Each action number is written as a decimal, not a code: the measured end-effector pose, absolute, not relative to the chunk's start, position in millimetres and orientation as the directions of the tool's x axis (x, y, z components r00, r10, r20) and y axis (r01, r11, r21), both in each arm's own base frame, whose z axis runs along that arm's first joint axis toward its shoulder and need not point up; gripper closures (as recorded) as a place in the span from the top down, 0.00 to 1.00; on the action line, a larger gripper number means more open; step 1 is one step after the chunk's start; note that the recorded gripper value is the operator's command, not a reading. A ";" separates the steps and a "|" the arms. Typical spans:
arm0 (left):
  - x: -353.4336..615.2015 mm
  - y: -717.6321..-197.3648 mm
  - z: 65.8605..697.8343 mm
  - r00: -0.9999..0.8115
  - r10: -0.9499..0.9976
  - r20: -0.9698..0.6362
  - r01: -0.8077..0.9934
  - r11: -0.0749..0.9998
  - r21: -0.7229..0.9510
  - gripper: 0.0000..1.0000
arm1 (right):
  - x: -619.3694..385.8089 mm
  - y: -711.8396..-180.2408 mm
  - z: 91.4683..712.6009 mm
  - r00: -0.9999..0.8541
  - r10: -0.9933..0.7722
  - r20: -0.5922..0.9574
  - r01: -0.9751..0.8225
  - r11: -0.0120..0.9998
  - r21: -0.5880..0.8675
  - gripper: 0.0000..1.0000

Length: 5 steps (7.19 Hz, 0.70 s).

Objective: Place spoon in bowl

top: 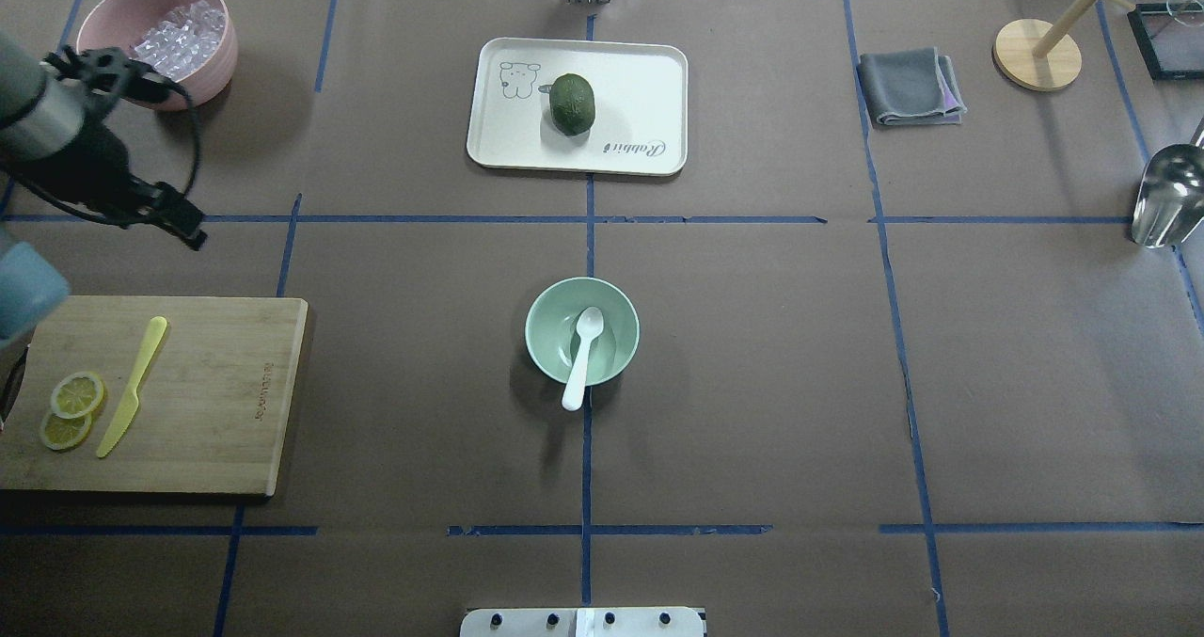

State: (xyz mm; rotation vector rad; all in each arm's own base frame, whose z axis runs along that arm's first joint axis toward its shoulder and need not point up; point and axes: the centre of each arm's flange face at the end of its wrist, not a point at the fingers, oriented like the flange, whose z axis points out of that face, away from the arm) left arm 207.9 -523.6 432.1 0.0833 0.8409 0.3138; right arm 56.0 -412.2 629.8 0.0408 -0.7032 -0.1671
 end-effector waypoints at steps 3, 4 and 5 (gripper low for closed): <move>47.3 -494.0 539.1 0.643 0.293 -0.708 -0.205 0.956 0.210 1.00 | 55.9 -412.2 629.8 0.750 -0.166 0.641 0.139 0.986 0.093 1.00; 10.4 -477.4 564.3 0.656 0.270 -0.705 -0.183 0.963 0.198 1.00 | 55.9 -412.2 630.0 0.750 -0.165 0.641 0.139 0.986 0.093 1.00; -13.1 -462.0 582.8 0.667 0.235 -0.707 -0.157 0.972 0.175 1.00 | 55.9 -412.2 630.2 0.749 -0.165 0.641 0.138 0.986 0.092 1.00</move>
